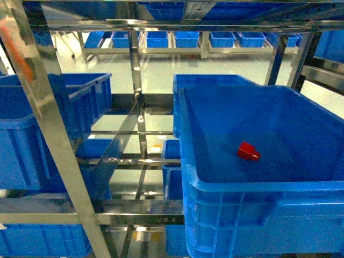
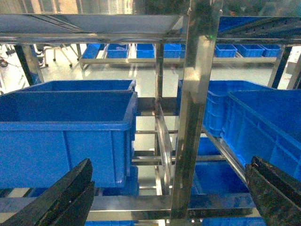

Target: Pick red block from blue box to shelf

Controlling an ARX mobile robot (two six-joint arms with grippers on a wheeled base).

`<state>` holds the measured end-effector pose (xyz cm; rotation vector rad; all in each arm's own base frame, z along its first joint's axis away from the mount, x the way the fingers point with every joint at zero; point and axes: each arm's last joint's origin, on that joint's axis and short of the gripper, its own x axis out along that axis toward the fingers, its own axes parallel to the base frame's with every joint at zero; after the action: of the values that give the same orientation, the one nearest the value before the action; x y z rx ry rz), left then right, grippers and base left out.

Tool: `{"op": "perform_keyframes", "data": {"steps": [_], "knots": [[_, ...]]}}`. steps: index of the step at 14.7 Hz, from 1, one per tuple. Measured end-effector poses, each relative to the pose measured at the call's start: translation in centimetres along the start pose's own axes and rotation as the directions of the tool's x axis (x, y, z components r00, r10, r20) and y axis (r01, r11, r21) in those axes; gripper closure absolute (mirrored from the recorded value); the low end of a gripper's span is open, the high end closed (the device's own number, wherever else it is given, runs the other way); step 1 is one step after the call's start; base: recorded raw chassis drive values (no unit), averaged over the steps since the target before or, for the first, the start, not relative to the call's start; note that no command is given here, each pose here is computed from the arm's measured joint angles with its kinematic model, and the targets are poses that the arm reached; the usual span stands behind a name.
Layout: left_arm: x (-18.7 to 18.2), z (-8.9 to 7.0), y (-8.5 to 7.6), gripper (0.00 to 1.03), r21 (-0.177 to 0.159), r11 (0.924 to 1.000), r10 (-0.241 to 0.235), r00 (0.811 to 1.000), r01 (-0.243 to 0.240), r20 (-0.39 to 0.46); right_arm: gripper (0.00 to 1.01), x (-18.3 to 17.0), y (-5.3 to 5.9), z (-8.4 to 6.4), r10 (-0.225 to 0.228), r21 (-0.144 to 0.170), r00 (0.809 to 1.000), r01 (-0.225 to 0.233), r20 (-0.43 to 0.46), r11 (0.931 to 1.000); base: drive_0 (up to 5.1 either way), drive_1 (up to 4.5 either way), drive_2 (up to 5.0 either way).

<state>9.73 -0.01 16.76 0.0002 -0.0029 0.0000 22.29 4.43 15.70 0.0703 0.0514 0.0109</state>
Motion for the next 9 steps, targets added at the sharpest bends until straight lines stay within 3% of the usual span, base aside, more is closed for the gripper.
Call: {"op": "perform_keyframes", "data": {"steps": [1, 2, 5, 8, 9], "knots": [[0.0, 0.0, 0.0, 0.05, 0.000, 1.0000, 0.000, 1.000, 0.000, 0.000, 0.49, -1.3, -1.0, 0.0, -0.027, -0.033, 1.000, 0.027, 0.011, 0.9991, 0.0, 0.00, 0.0], [0.0, 0.0, 0.0, 0.05, 0.000, 1.0000, -0.001, 1.000, 0.001, 0.000, 0.62, -2.1, -1.3, 0.6, -0.013, -0.046, 0.999, 0.015, 0.045, 0.9988, 0.0, 0.00, 0.0], [0.0, 0.0, 0.0, 0.05, 0.000, 1.0000, 0.000, 1.000, 0.000, 0.000, 0.99, -4.5, -2.6, 0.3, -0.016, -0.067, 1.000, 0.017, 0.026, 0.9976, 0.0, 0.00, 0.0], [0.0, 0.0, 0.0, 0.05, 0.000, 1.0000, 0.000, 1.000, 0.000, 0.000, 0.99, -6.4, -3.3, 0.5, -0.005, -0.066, 0.999, 0.007, 0.034, 0.9978, 0.0, 0.00, 0.0], [0.0, 0.0, 0.0, 0.05, 0.000, 1.0000, 0.000, 1.000, 0.000, 0.000, 0.99, -6.8, -4.0, 0.5, 0.000, -0.066, 0.999, 0.003, 0.033, 0.9978, 0.0, 0.00, 0.0]]}}
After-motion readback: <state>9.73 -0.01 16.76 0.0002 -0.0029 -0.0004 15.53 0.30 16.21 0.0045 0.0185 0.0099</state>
